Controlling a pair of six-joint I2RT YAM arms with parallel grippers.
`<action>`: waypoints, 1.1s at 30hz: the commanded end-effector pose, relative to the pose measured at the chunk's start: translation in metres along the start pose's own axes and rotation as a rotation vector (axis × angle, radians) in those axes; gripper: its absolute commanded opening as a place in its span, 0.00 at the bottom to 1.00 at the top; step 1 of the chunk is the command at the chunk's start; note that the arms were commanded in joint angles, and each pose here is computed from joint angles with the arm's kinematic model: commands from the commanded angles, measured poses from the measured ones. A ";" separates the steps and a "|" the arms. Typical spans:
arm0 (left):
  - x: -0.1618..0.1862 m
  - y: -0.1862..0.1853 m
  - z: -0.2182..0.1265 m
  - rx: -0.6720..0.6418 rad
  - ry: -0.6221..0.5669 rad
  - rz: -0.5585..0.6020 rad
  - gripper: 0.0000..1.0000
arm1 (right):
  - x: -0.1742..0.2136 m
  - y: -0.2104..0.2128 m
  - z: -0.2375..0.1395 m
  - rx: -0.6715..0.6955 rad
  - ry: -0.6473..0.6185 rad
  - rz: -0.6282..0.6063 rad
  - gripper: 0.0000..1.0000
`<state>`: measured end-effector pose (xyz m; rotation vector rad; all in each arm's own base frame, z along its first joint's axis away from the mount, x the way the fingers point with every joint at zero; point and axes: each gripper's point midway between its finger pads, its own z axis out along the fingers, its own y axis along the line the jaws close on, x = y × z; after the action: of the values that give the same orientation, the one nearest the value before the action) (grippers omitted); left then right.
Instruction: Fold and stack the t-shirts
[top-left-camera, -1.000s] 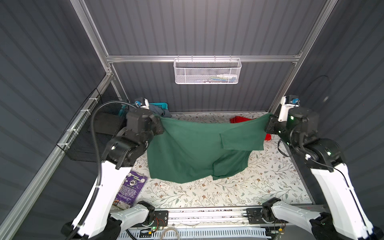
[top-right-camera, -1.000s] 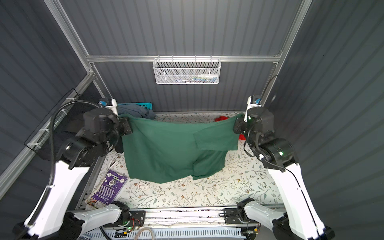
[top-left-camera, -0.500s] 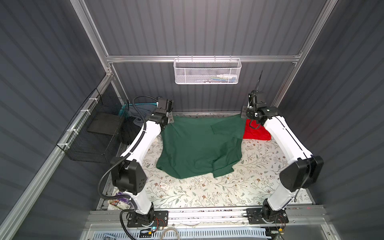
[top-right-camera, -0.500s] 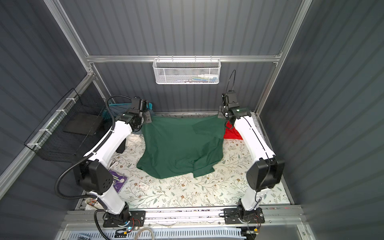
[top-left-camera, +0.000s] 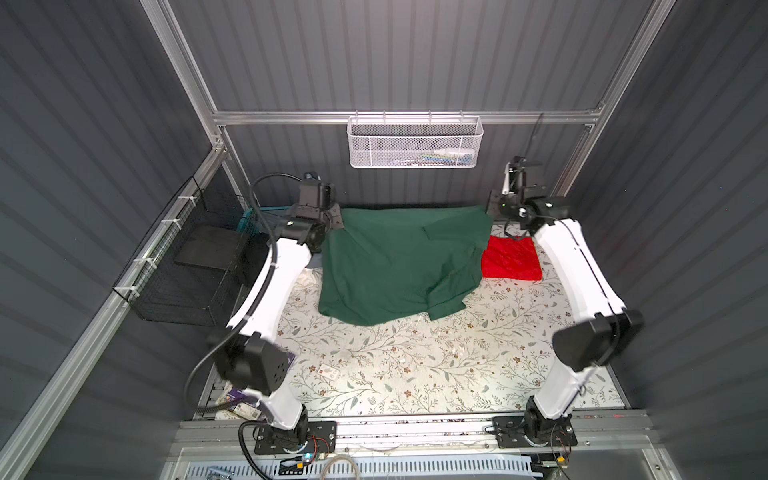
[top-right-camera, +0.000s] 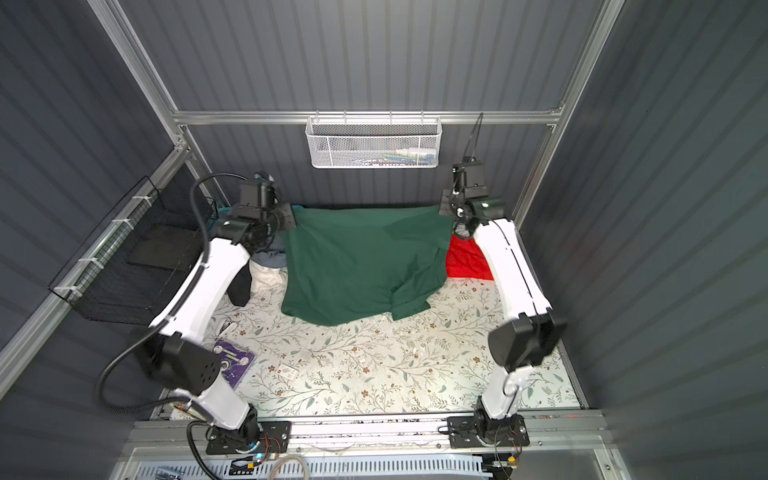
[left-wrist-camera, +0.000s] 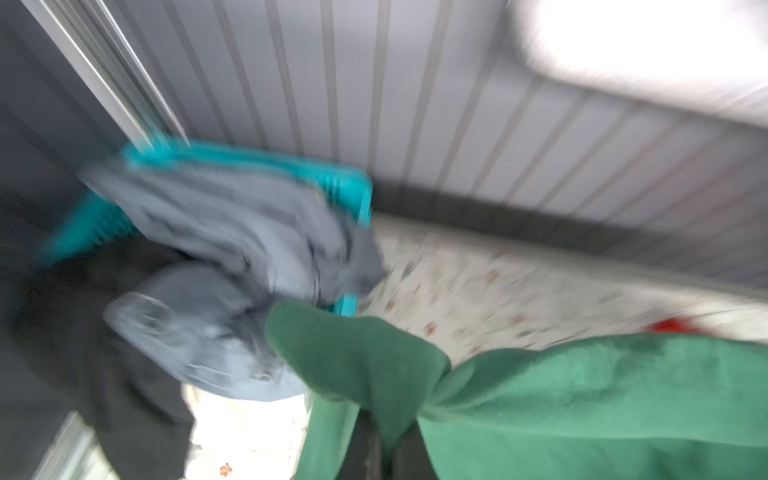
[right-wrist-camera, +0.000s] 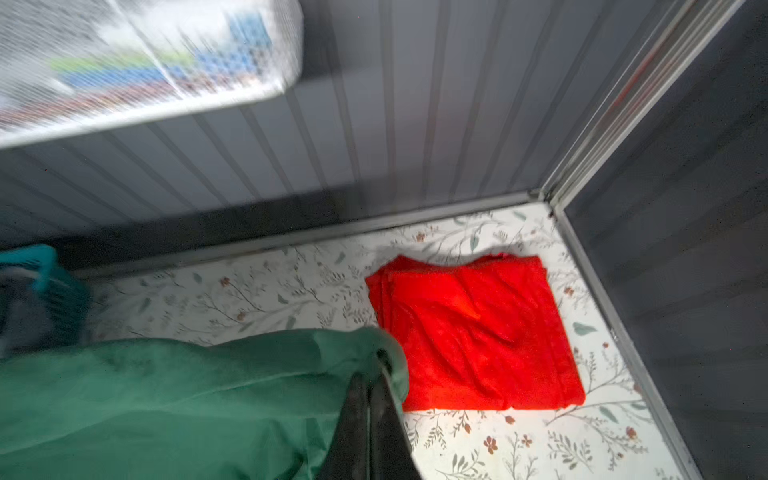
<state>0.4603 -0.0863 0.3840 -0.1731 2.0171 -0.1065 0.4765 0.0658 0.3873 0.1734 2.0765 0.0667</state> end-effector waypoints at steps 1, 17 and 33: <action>-0.062 0.003 -0.093 0.083 -0.216 -0.019 0.00 | -0.041 -0.012 -0.094 -0.036 -0.187 0.048 0.00; -0.122 0.009 -0.260 0.276 -0.502 -0.079 0.00 | -0.083 -0.035 -0.296 -0.167 -0.528 0.069 0.00; -0.081 0.002 -0.171 0.221 -0.335 -0.095 0.00 | -0.068 -0.011 -0.178 -0.115 -0.340 -0.030 0.00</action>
<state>0.3261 -0.0742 0.5525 -0.0894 1.6219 -0.3545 0.3249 0.0473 0.5586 0.0799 1.6801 0.1729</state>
